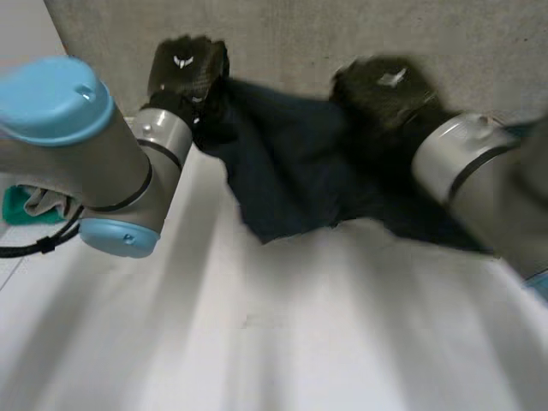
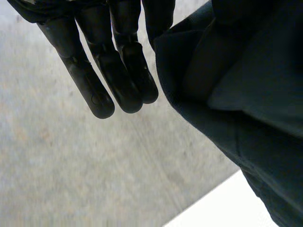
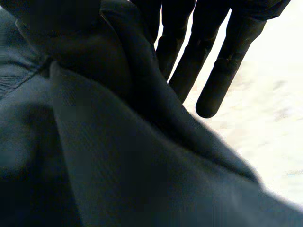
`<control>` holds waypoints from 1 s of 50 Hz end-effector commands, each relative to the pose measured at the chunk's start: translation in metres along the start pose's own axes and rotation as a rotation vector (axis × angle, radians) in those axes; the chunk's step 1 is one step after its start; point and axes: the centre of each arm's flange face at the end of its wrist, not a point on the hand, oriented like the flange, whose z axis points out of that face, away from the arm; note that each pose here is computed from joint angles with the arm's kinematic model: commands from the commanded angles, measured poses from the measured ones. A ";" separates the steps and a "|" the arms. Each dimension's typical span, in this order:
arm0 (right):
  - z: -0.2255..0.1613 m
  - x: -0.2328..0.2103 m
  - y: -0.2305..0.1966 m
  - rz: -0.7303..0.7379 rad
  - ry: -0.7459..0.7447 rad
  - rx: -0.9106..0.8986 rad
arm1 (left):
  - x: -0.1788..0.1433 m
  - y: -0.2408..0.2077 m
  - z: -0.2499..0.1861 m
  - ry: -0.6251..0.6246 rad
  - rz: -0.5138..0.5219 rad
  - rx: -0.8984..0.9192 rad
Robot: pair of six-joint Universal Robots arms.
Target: Fold the laundry.
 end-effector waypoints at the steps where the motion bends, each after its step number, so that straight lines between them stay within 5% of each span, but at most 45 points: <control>1: 0.019 -0.077 0.069 0.146 -0.154 -0.173 | -0.028 0.075 0.039 -0.027 0.045 -0.026; 12: 0.022 -0.105 0.071 0.171 -0.195 -0.167 | -0.039 0.100 0.048 0.003 0.058 -0.050; 18: 0.016 -0.047 0.028 0.086 -0.085 -0.091 | -0.056 0.064 0.043 -0.048 0.066 -0.011; 30: 0.014 0.035 0.056 -0.242 0.027 -0.261 | -0.066 -0.016 -0.028 -0.141 0.064 -0.060; 39: 0.002 0.054 0.109 -0.421 -0.131 -0.395 | -0.011 -0.004 -0.124 0.023 0.046 -0.302; 50: -0.001 0.033 0.171 -0.402 -0.326 -0.416 | 0.045 0.024 -0.200 0.271 0.057 -0.501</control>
